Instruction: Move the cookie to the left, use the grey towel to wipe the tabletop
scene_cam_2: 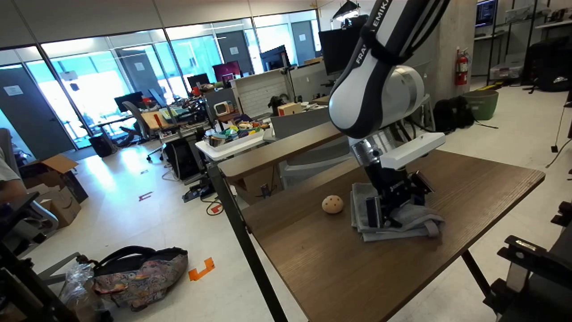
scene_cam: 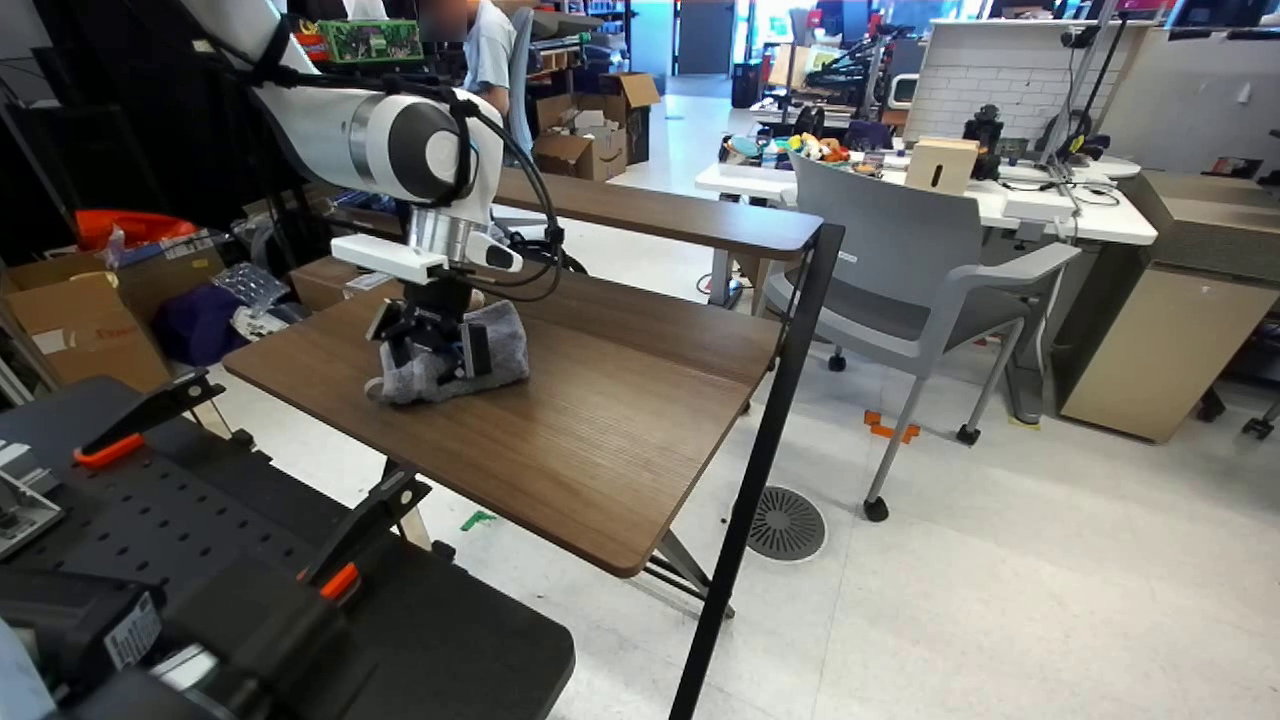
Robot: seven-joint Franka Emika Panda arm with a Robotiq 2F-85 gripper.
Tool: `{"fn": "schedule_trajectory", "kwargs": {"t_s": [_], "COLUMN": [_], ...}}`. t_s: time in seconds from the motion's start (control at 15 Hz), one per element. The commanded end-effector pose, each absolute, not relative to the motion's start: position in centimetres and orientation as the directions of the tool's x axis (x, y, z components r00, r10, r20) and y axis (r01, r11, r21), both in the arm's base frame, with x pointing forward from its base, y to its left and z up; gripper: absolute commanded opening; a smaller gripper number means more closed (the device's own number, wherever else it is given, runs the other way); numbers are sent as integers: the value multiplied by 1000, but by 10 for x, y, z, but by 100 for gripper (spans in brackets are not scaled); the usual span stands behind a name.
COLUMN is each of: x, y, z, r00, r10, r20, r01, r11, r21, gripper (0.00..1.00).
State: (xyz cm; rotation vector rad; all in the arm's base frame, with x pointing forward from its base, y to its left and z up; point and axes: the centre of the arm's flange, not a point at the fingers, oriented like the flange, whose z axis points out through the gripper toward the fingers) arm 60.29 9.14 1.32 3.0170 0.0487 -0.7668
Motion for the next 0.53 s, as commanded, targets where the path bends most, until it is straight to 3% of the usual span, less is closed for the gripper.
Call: {"fn": "schedule_trajectory", "kwargs": {"t_s": [0.0, 0.27, 0.47], "x": [580, 556, 566], "y": [152, 221, 232], "z": [6, 10, 17], "r00": [863, 841, 845], "r10": [184, 352, 345], "r20": [-470, -411, -407], "r01": [214, 399, 396], "r11": [-977, -916, -917], "r21": [11, 32, 45], "gripper": [100, 100, 100]}}
